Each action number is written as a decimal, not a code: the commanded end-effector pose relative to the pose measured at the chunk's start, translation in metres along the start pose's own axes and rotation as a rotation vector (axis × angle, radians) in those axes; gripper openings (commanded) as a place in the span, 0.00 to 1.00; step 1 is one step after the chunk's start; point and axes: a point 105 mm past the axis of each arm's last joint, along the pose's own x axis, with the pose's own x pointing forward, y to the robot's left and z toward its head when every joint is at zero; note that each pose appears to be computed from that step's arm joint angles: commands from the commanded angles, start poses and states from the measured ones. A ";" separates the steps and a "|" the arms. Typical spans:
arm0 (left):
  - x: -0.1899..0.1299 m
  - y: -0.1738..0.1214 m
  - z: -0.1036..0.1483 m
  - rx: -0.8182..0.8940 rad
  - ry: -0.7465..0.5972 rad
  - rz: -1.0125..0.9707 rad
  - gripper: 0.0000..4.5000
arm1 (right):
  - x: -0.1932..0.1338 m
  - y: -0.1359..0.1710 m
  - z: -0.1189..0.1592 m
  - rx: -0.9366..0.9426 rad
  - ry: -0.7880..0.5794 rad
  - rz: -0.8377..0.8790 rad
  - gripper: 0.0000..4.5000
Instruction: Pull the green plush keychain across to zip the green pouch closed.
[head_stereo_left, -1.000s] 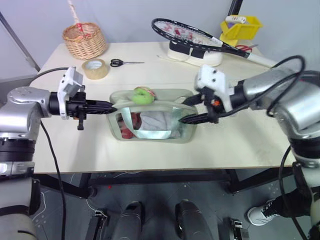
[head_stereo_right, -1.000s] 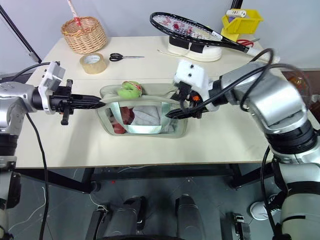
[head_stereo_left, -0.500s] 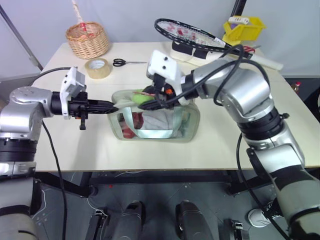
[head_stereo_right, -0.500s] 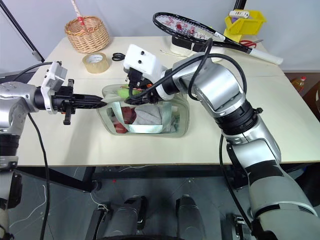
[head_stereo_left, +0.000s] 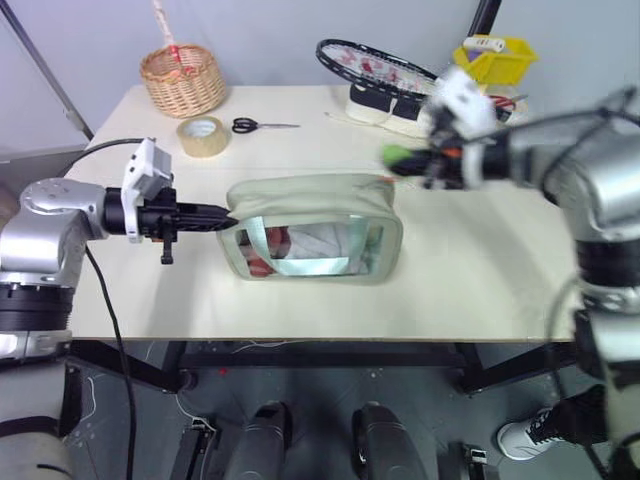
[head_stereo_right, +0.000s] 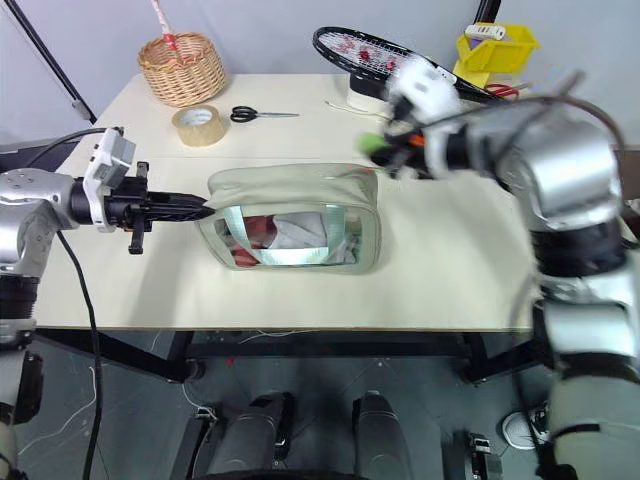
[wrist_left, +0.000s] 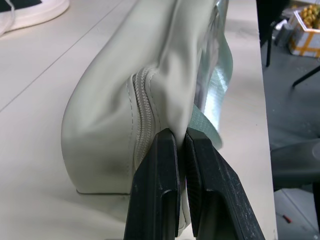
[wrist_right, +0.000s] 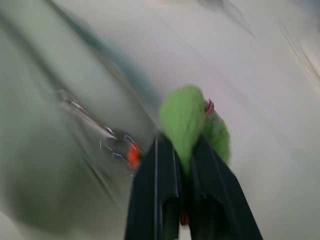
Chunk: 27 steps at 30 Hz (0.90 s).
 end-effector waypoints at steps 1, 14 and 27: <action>-0.007 0.002 -0.008 -0.026 0.046 0.033 0.00 | -0.029 -0.028 -0.010 -0.073 0.021 -0.169 0.00; -0.009 0.004 -0.004 -0.039 0.031 0.057 0.00 | 0.037 0.083 -0.053 -0.086 0.059 0.075 0.00; -0.009 0.004 -0.002 -0.030 0.022 0.071 0.00 | 0.033 0.060 -0.028 -0.085 0.015 0.036 0.47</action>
